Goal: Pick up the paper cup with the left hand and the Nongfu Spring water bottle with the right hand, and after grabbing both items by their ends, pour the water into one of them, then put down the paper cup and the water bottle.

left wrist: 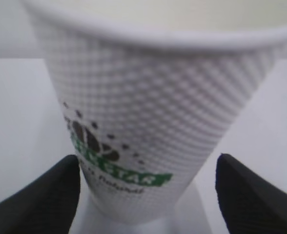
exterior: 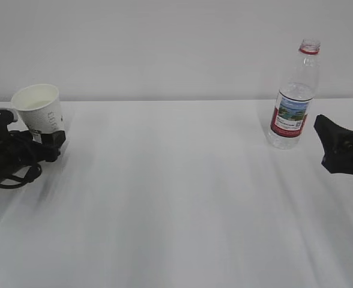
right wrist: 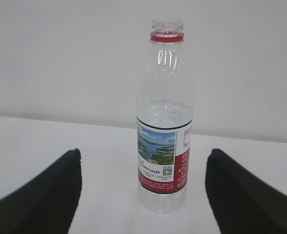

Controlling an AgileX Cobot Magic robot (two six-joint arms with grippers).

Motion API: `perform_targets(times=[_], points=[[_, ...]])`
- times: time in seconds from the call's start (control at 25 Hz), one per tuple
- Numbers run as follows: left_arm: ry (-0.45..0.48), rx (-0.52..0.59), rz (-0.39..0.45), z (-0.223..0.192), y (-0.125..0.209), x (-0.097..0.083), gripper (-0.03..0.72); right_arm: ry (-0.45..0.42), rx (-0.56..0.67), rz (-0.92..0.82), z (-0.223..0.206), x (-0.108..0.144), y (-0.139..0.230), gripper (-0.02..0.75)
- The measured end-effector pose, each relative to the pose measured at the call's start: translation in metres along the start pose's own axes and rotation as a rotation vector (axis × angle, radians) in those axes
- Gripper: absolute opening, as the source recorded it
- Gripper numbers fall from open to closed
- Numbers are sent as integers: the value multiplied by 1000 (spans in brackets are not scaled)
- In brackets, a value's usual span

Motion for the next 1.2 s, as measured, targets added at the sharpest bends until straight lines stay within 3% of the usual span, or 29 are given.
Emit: perform_targets(times=[1.2], points=[[-6,-44,-30,103,-60,-21,595,-10,14,-16,5,1,-8,593]])
Point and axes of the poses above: a point on each arm's last joint axis where the gripper is mounted, z pointing back along that axis away from the gripper, x along the wrist's bending axis when the last joint is at zero, y = z × x, the point moved 2 cm from there along -z, pointing out along that axis toward the gripper
